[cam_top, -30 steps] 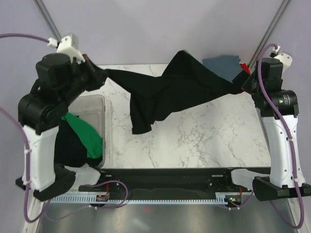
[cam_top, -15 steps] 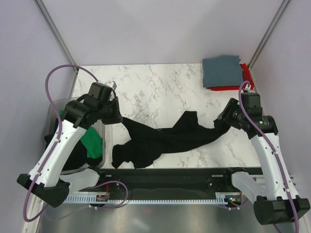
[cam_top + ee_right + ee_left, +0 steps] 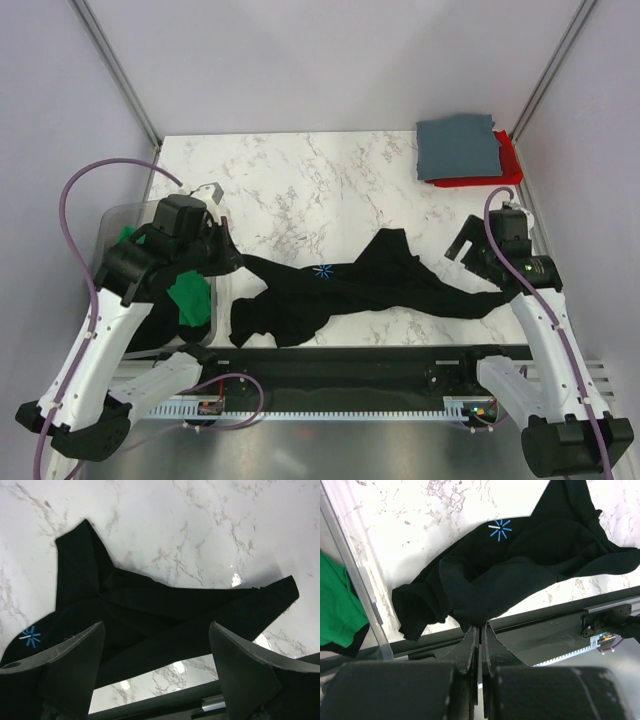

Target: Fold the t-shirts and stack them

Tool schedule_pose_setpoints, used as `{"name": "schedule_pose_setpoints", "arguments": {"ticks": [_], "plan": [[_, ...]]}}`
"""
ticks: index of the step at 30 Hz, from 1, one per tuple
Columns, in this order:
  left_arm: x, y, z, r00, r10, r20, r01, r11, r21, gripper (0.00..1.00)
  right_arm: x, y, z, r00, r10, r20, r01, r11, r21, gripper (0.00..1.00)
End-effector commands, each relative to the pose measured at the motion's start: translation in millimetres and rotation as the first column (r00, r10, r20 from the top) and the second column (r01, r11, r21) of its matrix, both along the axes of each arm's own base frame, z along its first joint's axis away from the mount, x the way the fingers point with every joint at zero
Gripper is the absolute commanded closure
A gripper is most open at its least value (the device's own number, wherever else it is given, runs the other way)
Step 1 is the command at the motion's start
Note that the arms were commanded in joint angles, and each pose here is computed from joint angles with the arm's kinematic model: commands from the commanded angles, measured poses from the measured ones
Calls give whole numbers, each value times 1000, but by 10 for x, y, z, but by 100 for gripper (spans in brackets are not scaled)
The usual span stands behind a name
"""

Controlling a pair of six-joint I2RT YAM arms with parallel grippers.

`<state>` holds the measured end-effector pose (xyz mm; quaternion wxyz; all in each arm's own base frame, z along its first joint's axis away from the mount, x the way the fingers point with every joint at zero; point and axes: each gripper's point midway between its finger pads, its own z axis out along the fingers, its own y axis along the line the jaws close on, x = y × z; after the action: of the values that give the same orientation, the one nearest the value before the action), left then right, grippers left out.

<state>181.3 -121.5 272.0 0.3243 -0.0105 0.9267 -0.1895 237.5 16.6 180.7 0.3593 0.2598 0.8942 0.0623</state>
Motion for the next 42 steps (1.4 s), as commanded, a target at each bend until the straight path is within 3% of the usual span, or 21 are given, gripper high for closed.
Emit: {"name": "schedule_pose_setpoints", "arguments": {"ticks": [1,5,9,10,14,16,17,22,25,30,39,42], "plan": [[-120,122,70,999,24,27,-24,1000,7,98,-163,-110,-325,997,-54,-54,52,998,-34,10],[-159,130,-106,999,45,-8,-45,999,4,98,-227,197,-576,997,-55,-58,64,984,168,19],[-163,106,-351,998,54,-43,-54,999,-1,98,-233,794,-846,993,89,-84,-39,878,477,27],[-151,84,-363,998,50,-41,-50,999,-10,98,-149,843,-853,994,104,-42,-71,871,487,28],[-128,91,-424,998,48,-41,-47,999,5,98,56,956,-875,984,178,-14,-154,884,441,27],[-126,113,-438,998,46,-37,-46,999,18,98,175,1132,-802,967,253,26,-235,850,472,29],[-124,134,-442,998,50,-33,-49,998,29,98,184,1211,-887,958,285,-15,-244,846,473,30],[-134,255,-387,997,76,1,-76,995,69,98,402,1586,-730,930,366,40,-347,836,425,29],[-147,311,-399,996,85,7,-85,992,92,98,431,1772,-954,910,414,-9,-368,818,442,28],[-158,402,-361,994,106,22,-108,986,125,98,632,1765,-1444,904,415,-108,-345,853,391,29],[-163,699,21,982,156,109,-177,958,227,98,1905,1534,-1523,937,338,-87,-286,887,363,31],[-115,712,35,979,165,120,-190,953,236,98,2577,1630,-1194,939,344,25,-331,878,344,30]]}}
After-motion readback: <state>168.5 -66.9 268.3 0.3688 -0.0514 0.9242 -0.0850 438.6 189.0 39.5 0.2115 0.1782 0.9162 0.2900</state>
